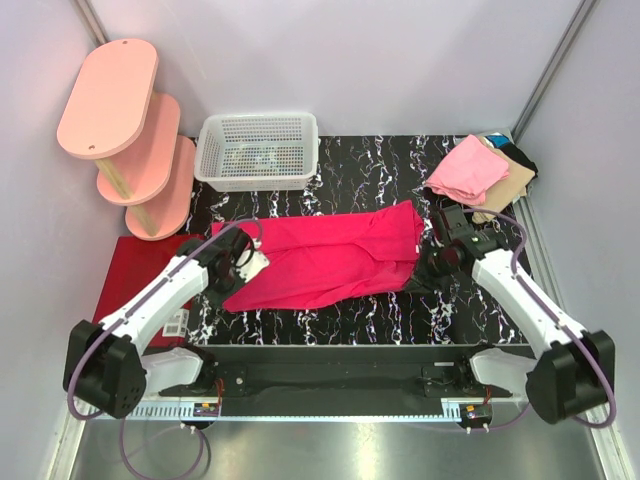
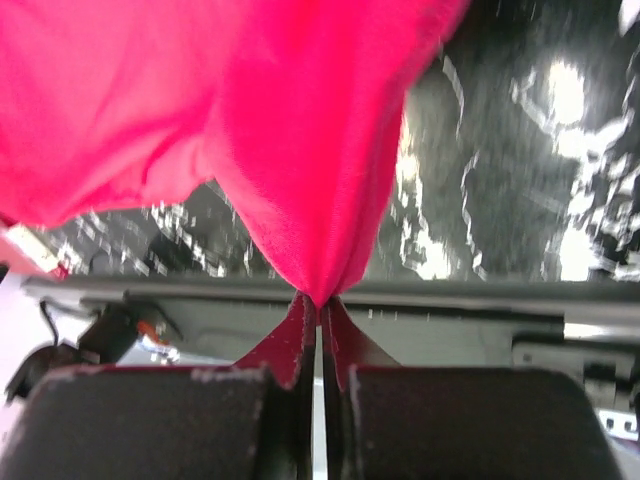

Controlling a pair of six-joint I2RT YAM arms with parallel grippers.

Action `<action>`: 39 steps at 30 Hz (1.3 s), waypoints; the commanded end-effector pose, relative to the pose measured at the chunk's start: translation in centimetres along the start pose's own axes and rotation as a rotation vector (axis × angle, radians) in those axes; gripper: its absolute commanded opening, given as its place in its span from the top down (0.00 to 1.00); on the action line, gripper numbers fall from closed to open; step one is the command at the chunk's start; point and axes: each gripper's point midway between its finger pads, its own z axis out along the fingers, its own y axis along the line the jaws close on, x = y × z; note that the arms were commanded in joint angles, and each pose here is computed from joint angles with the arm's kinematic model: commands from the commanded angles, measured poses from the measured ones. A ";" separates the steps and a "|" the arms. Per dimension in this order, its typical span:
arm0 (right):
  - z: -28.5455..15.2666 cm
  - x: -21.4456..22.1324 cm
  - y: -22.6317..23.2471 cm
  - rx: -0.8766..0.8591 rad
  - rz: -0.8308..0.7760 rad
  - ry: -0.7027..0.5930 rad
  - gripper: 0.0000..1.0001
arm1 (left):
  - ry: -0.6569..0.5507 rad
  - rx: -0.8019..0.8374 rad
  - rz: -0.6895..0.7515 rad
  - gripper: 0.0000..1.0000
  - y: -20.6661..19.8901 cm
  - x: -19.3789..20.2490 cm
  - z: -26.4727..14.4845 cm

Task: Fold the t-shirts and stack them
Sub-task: Grap the side of the flattened tshirt closest away from the robot with both arms, then fold the other side of the tshirt into a rectangle

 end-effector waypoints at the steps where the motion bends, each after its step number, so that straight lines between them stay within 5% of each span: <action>1: -2.6 3.3 -0.1 -0.042 0.021 0.071 1.00 | -0.013 0.028 0.019 0.77 -0.9 1.4 -1.3; 7: -3.7 4.1 -0.8 -0.031 0.018 0.063 1.00 | 0.004 0.019 0.025 0.75 -1.0 1.9 -0.5; 9: -3.1 3.9 -0.8 -0.026 0.016 0.071 1.00 | 0.004 0.011 0.025 0.59 -1.1 1.9 1.0; 12: -2.3 3.4 -0.4 -0.034 0.015 0.066 1.00 | 0.013 -0.013 0.041 0.51 -1.0 1.9 3.4; 39: -1.0 2.8 -0.2 -0.051 -0.016 0.060 1.00 | -0.019 -0.057 -0.062 0.51 2.7 -2.7 7.9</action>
